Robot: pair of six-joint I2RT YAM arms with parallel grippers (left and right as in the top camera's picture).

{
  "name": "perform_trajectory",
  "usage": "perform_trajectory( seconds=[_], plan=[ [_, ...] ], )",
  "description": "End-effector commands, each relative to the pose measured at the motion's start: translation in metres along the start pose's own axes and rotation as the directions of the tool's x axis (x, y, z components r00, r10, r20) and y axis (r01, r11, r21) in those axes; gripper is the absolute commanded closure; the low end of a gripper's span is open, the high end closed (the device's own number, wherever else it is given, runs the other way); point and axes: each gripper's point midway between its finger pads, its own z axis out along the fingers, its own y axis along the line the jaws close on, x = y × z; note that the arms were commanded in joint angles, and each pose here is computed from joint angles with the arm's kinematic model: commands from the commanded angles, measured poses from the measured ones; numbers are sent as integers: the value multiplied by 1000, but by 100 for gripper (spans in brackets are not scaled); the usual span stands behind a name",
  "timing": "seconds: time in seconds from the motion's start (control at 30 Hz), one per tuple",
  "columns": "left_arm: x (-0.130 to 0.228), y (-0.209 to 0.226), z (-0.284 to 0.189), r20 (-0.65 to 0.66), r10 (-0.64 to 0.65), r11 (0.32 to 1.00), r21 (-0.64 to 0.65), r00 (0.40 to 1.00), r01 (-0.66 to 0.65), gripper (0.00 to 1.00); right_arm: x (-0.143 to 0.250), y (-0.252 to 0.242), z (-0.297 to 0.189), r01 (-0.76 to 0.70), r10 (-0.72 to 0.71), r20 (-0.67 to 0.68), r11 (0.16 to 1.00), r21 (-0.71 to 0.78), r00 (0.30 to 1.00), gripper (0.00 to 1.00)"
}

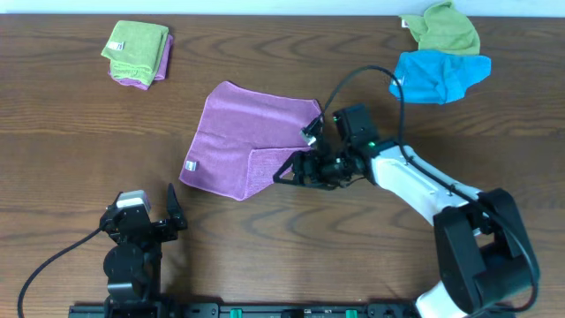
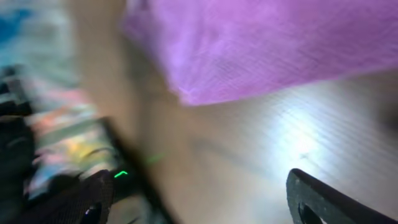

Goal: Fold the cloth

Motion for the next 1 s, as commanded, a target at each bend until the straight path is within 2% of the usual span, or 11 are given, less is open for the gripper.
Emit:
perform_trajectory(
  seconds=[0.0, 0.1, 0.2, 0.63, 0.77, 0.97],
  plan=[
    [12, 5, 3, -27, 8, 1000, -22, 1000, -9, 5, -60, -8, -36, 169, -231, 149, 925, 340, 962, 10],
    [12, 5, 3, -27, 8, 1000, -22, 1000, -9, 5, -96, 6, -70, 282, -412, 167, 816, 505, 896, 8],
    [12, 5, 3, -27, 8, 1000, -22, 1000, -9, 5, -109, 10, -75, 387, -534, 113, 727, 567, 838, 12],
    [12, 5, 3, -27, 8, 1000, -22, 1000, -9, 5, -65, 9, 40, 558, -569, -130, 691, 459, 812, 13],
    [12, 5, 3, -27, 8, 1000, -22, 1000, -9, 5, -63, 14, 60, 581, -594, -131, 678, 450, 794, 17],
    [12, 5, 3, -27, 8, 1000, -22, 1000, -9, 5, -70, 13, 69, 560, -587, -98, 691, 457, 804, 25]
  ],
)
